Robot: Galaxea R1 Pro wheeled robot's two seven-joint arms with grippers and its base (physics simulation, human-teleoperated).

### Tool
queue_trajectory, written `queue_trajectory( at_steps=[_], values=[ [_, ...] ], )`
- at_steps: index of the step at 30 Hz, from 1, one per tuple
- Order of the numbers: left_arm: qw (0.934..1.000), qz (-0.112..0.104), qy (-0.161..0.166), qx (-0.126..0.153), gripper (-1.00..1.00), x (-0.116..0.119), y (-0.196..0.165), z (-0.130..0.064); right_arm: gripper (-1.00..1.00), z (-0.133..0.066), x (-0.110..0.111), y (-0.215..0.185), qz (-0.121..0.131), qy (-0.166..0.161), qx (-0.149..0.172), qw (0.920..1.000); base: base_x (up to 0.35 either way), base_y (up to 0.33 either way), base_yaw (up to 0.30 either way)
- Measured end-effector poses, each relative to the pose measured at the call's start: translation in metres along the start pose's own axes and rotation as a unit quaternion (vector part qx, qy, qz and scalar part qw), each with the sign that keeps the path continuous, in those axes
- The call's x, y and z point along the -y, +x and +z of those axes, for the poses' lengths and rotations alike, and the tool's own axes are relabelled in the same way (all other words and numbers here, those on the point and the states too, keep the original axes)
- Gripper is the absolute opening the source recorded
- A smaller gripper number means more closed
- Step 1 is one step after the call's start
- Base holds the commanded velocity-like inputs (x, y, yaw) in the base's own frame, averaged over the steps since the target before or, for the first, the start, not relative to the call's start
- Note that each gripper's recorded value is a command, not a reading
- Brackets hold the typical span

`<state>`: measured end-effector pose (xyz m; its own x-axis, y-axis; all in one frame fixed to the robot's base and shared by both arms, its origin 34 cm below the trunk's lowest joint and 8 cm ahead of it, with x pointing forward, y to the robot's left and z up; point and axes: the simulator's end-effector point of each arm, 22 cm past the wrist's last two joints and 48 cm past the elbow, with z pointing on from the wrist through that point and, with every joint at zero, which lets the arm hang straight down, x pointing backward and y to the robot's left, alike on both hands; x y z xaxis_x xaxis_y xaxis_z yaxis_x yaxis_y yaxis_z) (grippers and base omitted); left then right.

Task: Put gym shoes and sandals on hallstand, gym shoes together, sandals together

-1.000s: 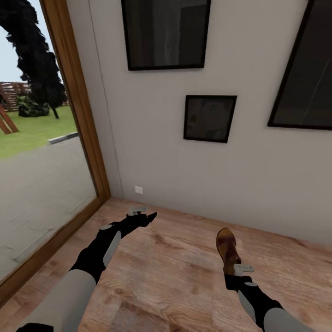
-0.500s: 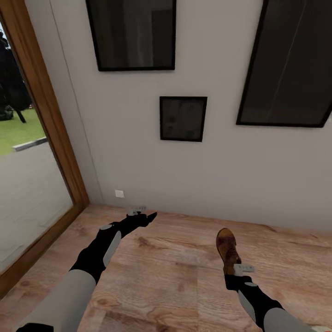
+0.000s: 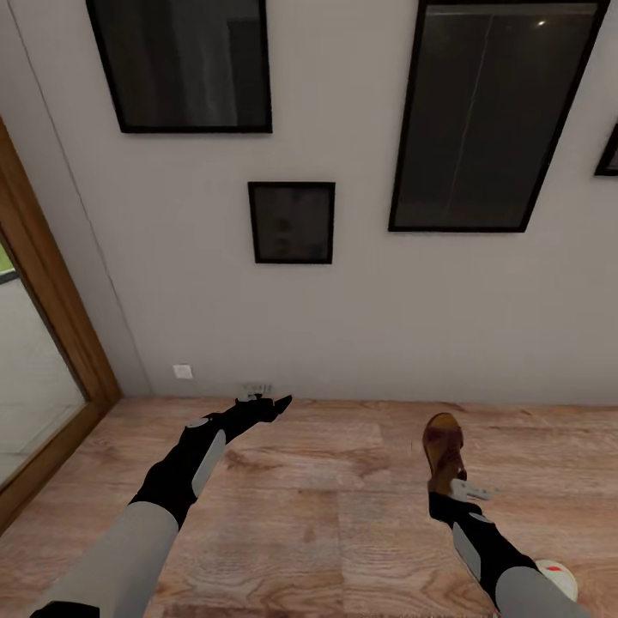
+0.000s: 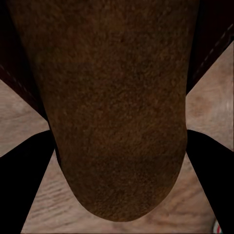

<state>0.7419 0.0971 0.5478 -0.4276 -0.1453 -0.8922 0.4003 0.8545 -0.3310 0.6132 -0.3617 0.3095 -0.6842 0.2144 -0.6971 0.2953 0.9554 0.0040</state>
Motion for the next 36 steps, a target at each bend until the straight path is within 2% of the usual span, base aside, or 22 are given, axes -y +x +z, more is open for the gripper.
queue_trajectory(
  at_steps=[3, 7, 36],
  values=[
    [1.0000, 0.000, 0.001, 0.001, 1.00, 0.000, -0.001, 0.000, -1.00, -0.002, 0.009, -0.027, 0.025, 0.008, 0.027, 0.9993, 0.000, 0.000, -0.298],
    [1.0000, 0.001, 0.000, 0.001, 1.00, 0.001, -0.002, -0.001, -1.00, -0.003, 0.012, -0.036, 0.033, 0.011, 0.037, 0.9987, 0.000, 0.000, -0.298],
    [1.0000, 0.003, 0.001, 0.003, 1.00, 0.002, -0.005, -0.002, -1.00, -0.005, 0.013, -0.041, 0.036, 0.011, 0.041, 0.9985, 0.000, 0.000, -0.299]
  ],
)
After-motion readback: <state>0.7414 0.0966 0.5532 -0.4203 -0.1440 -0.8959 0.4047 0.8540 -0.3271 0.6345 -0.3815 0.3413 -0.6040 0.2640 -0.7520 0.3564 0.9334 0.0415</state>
